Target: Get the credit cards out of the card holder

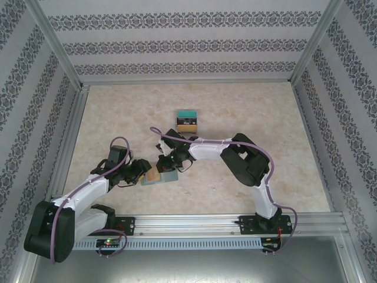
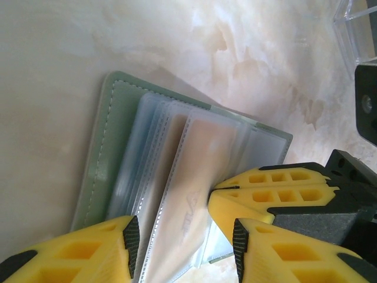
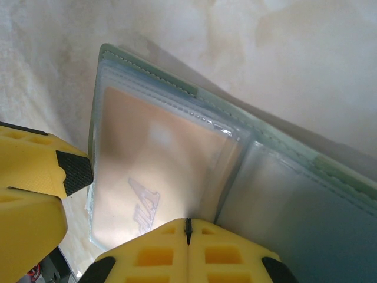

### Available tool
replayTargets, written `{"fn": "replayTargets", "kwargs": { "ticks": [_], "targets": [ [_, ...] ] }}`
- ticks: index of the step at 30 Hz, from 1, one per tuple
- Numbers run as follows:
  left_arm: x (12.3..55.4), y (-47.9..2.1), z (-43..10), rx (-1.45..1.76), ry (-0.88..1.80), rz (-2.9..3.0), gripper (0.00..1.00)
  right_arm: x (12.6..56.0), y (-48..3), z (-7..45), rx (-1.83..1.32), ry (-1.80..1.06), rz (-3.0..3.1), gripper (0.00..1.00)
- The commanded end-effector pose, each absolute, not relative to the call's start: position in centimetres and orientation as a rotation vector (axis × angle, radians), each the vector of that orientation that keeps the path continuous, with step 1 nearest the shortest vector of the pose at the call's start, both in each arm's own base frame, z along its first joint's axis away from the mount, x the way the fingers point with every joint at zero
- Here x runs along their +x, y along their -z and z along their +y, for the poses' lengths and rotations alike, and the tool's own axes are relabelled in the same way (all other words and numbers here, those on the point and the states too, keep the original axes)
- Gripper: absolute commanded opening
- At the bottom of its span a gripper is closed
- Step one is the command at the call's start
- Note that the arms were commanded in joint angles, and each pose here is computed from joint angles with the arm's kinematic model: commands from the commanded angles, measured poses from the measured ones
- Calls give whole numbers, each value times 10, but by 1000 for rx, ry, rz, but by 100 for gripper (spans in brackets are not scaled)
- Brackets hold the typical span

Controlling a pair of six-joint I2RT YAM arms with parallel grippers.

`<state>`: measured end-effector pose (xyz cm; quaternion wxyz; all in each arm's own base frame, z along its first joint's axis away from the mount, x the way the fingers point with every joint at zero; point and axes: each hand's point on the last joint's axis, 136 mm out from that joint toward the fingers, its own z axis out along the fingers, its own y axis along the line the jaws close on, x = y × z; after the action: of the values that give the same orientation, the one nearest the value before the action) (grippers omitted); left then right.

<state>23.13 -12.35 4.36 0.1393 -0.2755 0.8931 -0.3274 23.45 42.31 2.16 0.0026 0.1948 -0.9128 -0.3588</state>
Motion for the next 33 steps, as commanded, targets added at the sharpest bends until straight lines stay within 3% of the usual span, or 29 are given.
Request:
{"fn": "replayTargets", "kwargs": {
  "ticks": [1, 19, 33],
  "targets": [
    [235, -44, -122, -786, 937, 2587, 48, 219, 2, 408, 591, 987, -2853, 2],
    [248, -57, -145, -663, 1089, 2554, 45, 219, 3, 409, 591, 986, -2850, 6],
    [244, -61, -148, -576, 1019, 2594, 45, 219, 5, 409, 589, 982, -2847, 6]
  ]
}}
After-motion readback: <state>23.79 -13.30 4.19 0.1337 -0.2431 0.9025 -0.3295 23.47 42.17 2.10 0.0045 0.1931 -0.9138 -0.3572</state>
